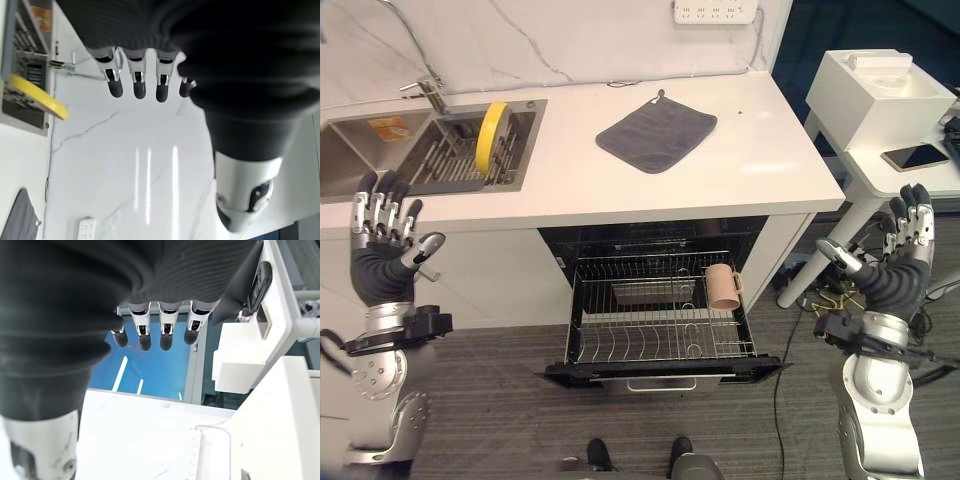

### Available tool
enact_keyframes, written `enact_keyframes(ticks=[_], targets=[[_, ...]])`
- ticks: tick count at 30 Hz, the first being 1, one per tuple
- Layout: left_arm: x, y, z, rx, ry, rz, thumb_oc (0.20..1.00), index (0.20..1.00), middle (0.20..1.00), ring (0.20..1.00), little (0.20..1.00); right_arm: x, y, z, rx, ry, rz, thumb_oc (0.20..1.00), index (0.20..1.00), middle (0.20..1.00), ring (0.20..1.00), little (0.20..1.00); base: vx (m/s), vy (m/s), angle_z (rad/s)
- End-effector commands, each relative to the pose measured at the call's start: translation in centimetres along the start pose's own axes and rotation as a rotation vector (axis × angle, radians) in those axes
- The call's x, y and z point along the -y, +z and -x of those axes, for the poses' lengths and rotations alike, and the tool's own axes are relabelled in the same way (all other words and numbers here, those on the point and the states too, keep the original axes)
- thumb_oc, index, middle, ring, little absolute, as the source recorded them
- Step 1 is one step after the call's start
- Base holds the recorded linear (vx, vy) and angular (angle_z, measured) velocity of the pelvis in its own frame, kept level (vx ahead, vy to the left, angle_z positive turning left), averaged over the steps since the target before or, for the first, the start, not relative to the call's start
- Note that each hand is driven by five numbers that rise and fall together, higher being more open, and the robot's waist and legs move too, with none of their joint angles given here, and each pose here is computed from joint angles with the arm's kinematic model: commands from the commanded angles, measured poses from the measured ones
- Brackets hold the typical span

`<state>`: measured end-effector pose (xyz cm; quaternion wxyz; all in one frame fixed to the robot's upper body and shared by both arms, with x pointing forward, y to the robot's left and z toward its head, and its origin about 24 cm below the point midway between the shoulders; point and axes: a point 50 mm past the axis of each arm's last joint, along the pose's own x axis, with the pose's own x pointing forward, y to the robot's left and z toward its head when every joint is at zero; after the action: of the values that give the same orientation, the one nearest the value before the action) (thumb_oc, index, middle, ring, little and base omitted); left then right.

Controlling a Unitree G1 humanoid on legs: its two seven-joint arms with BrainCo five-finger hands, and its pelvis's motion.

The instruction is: Place the dishes in the dishwasher.

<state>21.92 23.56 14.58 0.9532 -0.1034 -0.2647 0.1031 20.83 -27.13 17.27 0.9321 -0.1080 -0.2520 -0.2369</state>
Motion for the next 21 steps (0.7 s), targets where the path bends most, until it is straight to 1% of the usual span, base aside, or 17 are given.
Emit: enact_keyframes(ticks=[1,3,6,8,11,13,14,16,19,21], targets=[[0.4,3.1,-0.9,0.138,-0.066,0.023,1.0,1.0,1.0,1.0,1.0,0.6,3.0,-1.4,0.172,-0.026,-0.011,1.0,1.0,1.0,1.0,1.0,0.08,0.287,-0.17],[-0.1,3.2,-0.8,0.118,-0.027,0.075,1.0,1.0,1.0,1.0,1.0,1.2,3.4,-1.4,0.199,-0.013,0.031,1.0,1.0,1.0,1.0,1.0,0.12,0.377,-0.23],[-0.1,2.4,-0.6,0.061,-0.02,0.1,1.0,1.0,1.0,1.0,1.0,1.6,3.4,-1.8,0.189,-0.005,0.083,1.0,1.0,1.0,1.0,1.0,0.15,0.463,-0.31],[0.1,2.2,-0.2,0.057,-0.035,0.093,1.0,1.0,1.0,1.0,1.0,2.0,3.7,-2.2,0.19,-0.005,0.109,1.0,1.0,1.0,1.0,1.0,0.1,0.67,-0.16],[-0.7,2.6,-0.1,0.074,-0.014,0.141,1.0,1.0,1.0,1.0,1.0,2.2,4.5,-2.9,0.23,-0.026,0.139,1.0,1.0,1.0,1.0,1.0,0.03,0.745,-0.46],[-0.5,2.7,-0.7,0.073,-0.06,0.11,1.0,1.0,1.0,1.0,1.0,2.4,4.7,-2.6,0.242,-0.062,0.144,1.0,1.0,1.0,1.0,1.0,0.04,0.758,0.07],[-0.2,2.9,-1.0,0.071,-0.092,0.066,1.0,1.0,1.0,1.0,1.0,2.8,4.7,-2.2,0.24,-0.082,0.114,1.0,1.0,1.0,1.0,1.0,0.03,0.633,0.32],[0.2,3.3,-1.7,0.076,-0.134,0.043,1.0,1.0,1.0,1.0,1.0,2.9,4.6,-1.7,0.248,-0.098,0.084,1.0,1.0,1.0,1.0,1.0,0.01,0.546,0.13],[-0.6,3.9,-2.1,0.076,-0.104,0.016,1.0,1.0,1.0,1.0,1.0,1.9,4.3,-2.0,0.225,-0.07,0.077,1.0,1.0,1.0,1.0,1.0,-0.01,0.528,-0.08],[-0.7,4.1,-2.2,0.082,-0.093,0.01,1.0,1.0,1.0,1.0,1.0,1.6,4.2,-2.0,0.23,-0.063,0.074,1.0,1.0,1.0,1.0,1.0,-0.01,0.412,-0.92]])
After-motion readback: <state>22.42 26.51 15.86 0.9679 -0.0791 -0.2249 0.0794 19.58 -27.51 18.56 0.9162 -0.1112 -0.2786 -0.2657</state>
